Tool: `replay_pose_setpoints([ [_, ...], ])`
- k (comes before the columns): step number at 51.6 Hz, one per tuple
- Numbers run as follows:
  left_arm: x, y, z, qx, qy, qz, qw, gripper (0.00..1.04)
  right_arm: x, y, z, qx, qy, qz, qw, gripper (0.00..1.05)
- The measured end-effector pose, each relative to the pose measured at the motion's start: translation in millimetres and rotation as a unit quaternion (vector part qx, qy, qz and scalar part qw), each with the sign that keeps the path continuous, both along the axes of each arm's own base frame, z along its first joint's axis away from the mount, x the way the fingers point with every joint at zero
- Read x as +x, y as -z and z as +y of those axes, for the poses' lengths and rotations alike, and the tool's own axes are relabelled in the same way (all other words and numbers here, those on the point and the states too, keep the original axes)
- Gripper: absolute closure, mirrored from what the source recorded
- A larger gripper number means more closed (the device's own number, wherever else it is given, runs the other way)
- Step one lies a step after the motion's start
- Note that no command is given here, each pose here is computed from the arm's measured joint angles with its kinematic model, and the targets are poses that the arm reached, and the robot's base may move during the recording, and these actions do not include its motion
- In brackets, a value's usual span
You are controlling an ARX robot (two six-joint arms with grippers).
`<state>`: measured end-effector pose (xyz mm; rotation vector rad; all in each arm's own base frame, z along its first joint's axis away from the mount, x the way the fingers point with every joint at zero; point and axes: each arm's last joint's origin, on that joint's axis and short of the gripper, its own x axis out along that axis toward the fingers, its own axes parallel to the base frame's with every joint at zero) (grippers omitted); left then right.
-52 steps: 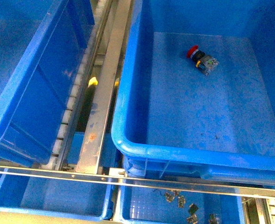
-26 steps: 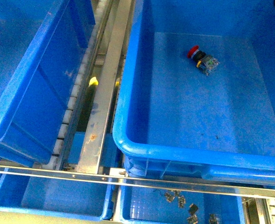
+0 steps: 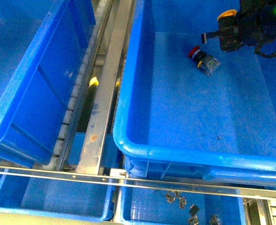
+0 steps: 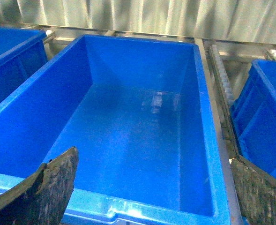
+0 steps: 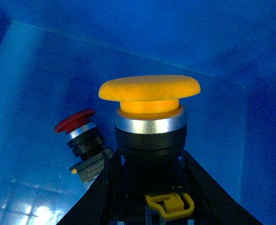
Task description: Pick red and yellow buttons and place in box
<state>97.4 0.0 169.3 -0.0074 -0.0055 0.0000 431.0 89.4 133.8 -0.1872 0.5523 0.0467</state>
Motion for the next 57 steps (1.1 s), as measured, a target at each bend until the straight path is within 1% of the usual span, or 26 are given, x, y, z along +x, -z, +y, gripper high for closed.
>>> replay_pose_setpoints([
  [6, 0.0, 0.0, 0.0, 0.0, 0.0, 0.0, 1.0, 0.08, 5.3, 6.4, 6.1, 0.005, 0.016, 0.033, 0.999, 0.78],
  [16, 0.0, 0.0, 0.0, 0.0, 0.0, 0.0, 1.0, 0.08, 9.7, 7.2, 9.7, 0.015, 0.021, 0.033, 0.999, 0.77],
  [17, 0.0, 0.0, 0.0, 0.0, 0.0, 0.0, 1.0, 0.08, 9.6, 7.5, 9.5, 0.015, 0.021, 0.034, 0.999, 0.72],
  [19, 0.0, 0.0, 0.0, 0.0, 0.0, 0.0, 1.0, 0.08, 9.7, 7.6, 9.6, 0.016, 0.021, 0.034, 0.999, 0.66],
  [22, 0.0, 0.0, 0.0, 0.0, 0.0, 0.0, 1.0, 0.08, 8.9, 7.7, 8.7, 0.024, 0.02, 0.03, 0.999, 0.52],
  [24, 0.0, 0.0, 0.0, 0.0, 0.0, 0.0, 1.0, 0.08, 6.6, 7.2, 6.2, 0.028, 0.023, 0.027, 0.999, 0.44],
  [25, 0.0, 0.0, 0.0, 0.0, 0.0, 0.0, 1.0, 0.08, 3.4, 8.0, 3.9, 0.034, 0.023, 0.027, 0.999, 0.39],
  [29, 0.0, 0.0, 0.0, 0.0, 0.0, 0.0, 1.0, 0.08, -8.2, 10.0, -3.1, 0.056, 0.023, 0.022, 0.998, 0.25],
  [33, 0.0, 0.0, 0.0, 0.0, 0.0, 0.0, 1.0, 0.08, -22.3, 6.3, -10.7, 0.074, 0.023, 0.014, 0.997, 0.15],
  [34, 0.0, 0.0, 0.0, 0.0, 0.0, 0.0, 1.0, 0.08, -31.1, 1.7, -14.9, 0.085, 0.02, 0.011, 0.996, 0.1],
  [36, 0.0, 0.0, 0.0, 0.0, 0.0, 0.0, 1.0, 0.08, -44.7, -7.2, -20.8, 0.105, 0.018, 0.006, 0.994, 0.05],
  [41, 0.0, 0.0, 0.0, 0.0, 0.0, 0.0, 1.0, 0.08, -83.6, -32.4, -34.6, 0.136, 0.005, -0.026, 0.99, 0.06],
  [44, 0.0, 0.0, 0.0, 0.0, 0.0, 0.0, 1.0, 0.08, -129.3, -45.9, -44.3, 0.165, 0.009, -0.027, 0.986, 0.06],
  [48, 0.0, 0.0, 0.0, 0.0, 0.0, 0.0, 1.0, 0.08, -192.6, -46.7, -52.3, 0.191, 0.036, -0.01, 0.981, 0.06],
  [52, 0.0, 0.0, 0.0, 0.0, 0.0, 0.0, 1.0, 0.08, -230.0, -43.4, -55.3, 0.192, 0.072, -0.002, 0.979, 0.06],
  [57, 0.0, 0.0, 0.0, 0.0, 0.0, 0.0, 1.0, 0.08, -244.9, -49.5, -56.6, 0.206, 0.073, -0.024, 0.976, 0.06],
])
